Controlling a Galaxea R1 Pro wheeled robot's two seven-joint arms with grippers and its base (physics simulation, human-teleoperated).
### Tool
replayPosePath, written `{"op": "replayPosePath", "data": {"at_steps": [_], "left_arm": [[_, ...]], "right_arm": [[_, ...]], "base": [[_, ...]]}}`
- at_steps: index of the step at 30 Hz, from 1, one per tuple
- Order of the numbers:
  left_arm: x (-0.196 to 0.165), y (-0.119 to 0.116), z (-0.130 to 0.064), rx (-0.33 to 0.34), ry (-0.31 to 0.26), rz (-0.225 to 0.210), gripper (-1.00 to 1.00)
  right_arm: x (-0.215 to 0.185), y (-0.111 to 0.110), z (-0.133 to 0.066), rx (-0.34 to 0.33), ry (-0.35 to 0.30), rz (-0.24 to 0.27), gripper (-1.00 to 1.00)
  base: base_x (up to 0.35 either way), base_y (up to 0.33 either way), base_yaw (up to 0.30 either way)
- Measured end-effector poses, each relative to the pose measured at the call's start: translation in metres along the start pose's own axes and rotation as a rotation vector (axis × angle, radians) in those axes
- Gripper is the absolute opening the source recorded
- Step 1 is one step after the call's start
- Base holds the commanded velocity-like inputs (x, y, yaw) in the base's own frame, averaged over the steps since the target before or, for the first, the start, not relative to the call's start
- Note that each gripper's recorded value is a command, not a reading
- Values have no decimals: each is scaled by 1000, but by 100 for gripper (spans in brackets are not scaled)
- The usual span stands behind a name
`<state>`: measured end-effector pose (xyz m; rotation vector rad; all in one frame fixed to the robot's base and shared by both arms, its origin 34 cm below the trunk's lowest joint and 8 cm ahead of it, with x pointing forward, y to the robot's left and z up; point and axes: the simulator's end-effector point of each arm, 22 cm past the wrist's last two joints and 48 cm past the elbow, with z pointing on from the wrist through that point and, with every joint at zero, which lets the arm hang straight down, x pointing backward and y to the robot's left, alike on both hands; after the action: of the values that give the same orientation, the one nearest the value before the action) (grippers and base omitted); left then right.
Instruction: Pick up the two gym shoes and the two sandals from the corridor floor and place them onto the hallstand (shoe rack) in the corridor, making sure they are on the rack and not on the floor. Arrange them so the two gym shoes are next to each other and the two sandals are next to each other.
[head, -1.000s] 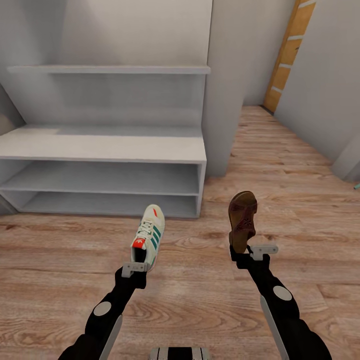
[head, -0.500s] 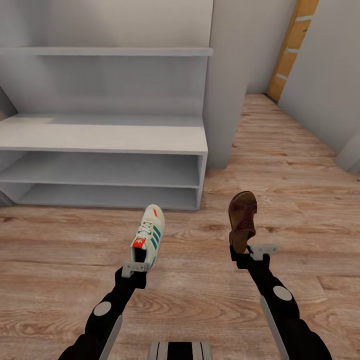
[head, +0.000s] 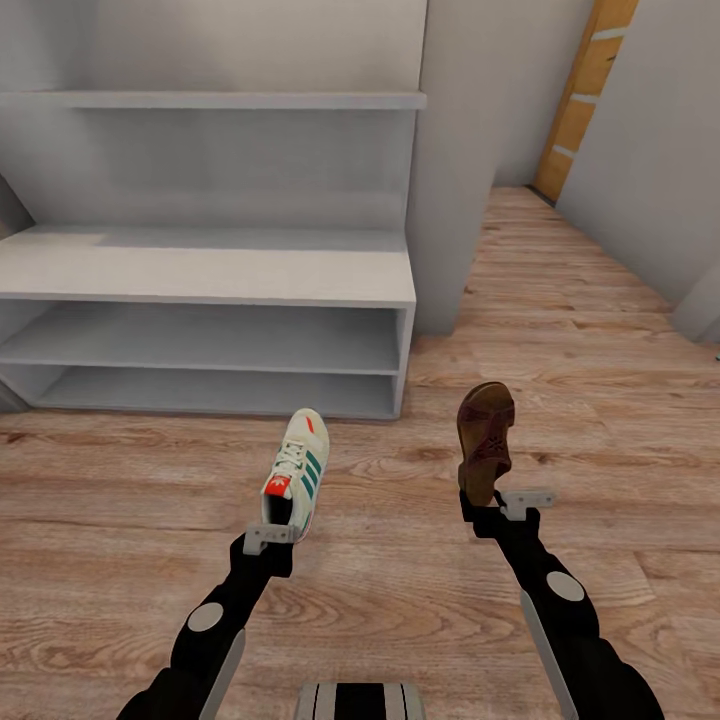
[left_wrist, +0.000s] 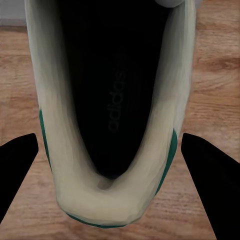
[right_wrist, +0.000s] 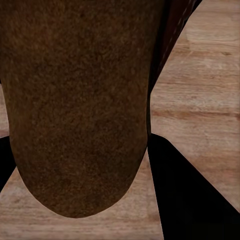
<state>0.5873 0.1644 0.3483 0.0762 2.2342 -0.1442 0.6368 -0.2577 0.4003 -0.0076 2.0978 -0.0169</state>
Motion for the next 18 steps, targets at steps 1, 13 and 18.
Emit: {"op": "replayPosePath", "data": {"at_steps": [1,13,18], "left_arm": [[-2,0,1,0,-1,2,-100],[-122,-6,43,9,-31,28,-100],[-147,-11,51,14,-15,33,-100]], "right_arm": [[0,0,0,1,0,0,-100],[-1,0,0,-1,-2,0,-100],[1,0,0,-2,10,2,-100]], "base": [[0,0,0],[0,0,0],[0,0,0]]}}
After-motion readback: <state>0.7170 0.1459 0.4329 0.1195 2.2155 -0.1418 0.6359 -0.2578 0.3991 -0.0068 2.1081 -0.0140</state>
